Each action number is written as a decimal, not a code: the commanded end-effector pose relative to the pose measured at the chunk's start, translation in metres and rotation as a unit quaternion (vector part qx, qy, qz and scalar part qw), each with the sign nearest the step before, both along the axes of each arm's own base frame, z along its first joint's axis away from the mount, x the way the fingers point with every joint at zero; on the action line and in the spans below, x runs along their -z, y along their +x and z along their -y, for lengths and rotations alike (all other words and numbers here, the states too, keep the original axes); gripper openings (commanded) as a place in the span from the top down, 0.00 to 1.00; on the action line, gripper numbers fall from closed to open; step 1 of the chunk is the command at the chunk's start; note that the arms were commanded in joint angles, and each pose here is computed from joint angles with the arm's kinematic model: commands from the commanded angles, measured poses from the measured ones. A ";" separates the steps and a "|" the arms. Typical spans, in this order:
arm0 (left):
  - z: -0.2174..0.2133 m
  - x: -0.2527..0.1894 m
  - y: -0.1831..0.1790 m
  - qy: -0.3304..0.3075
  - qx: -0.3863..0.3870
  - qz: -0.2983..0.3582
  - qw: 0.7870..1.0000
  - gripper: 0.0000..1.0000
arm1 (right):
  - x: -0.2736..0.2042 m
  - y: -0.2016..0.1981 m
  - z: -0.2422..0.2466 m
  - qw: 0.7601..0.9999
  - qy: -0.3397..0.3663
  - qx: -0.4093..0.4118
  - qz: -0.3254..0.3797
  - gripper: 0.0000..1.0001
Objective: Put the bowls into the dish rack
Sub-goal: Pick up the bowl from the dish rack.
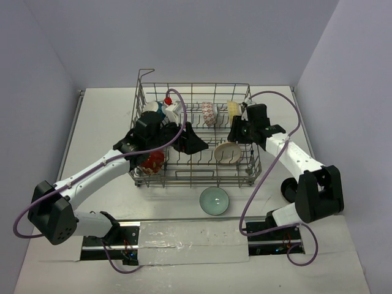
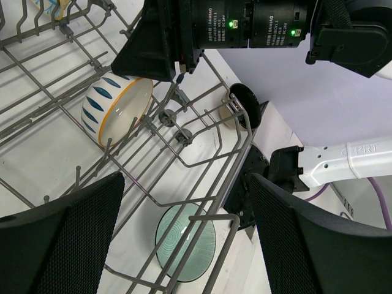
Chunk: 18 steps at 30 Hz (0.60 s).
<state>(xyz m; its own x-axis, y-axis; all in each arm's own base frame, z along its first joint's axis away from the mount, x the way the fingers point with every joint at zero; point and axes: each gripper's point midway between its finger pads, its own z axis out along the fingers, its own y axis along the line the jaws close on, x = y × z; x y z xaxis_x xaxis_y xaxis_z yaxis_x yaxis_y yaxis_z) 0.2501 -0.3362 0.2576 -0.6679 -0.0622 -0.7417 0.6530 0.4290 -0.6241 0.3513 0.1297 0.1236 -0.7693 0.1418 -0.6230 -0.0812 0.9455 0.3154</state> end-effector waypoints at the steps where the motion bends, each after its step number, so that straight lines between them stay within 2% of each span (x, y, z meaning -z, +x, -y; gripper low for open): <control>1: 0.001 -0.008 0.003 -0.011 0.003 0.025 1.000 0.12 | -0.021 -0.002 -0.001 1.000 0.003 0.003 0.026 0.47; 7: 0.000 -0.010 0.004 -0.011 -0.001 0.028 1.000 0.12 | -0.081 -0.009 0.002 0.993 0.031 0.012 0.114 0.44; 11: 0.000 -0.010 0.003 -0.012 0.000 0.029 1.000 0.12 | -0.084 -0.019 0.005 0.993 0.026 0.012 0.111 0.43; 18: 0.000 -0.011 0.001 -0.015 0.004 0.026 1.000 0.12 | -0.063 -0.025 0.002 0.996 0.018 0.004 0.082 0.44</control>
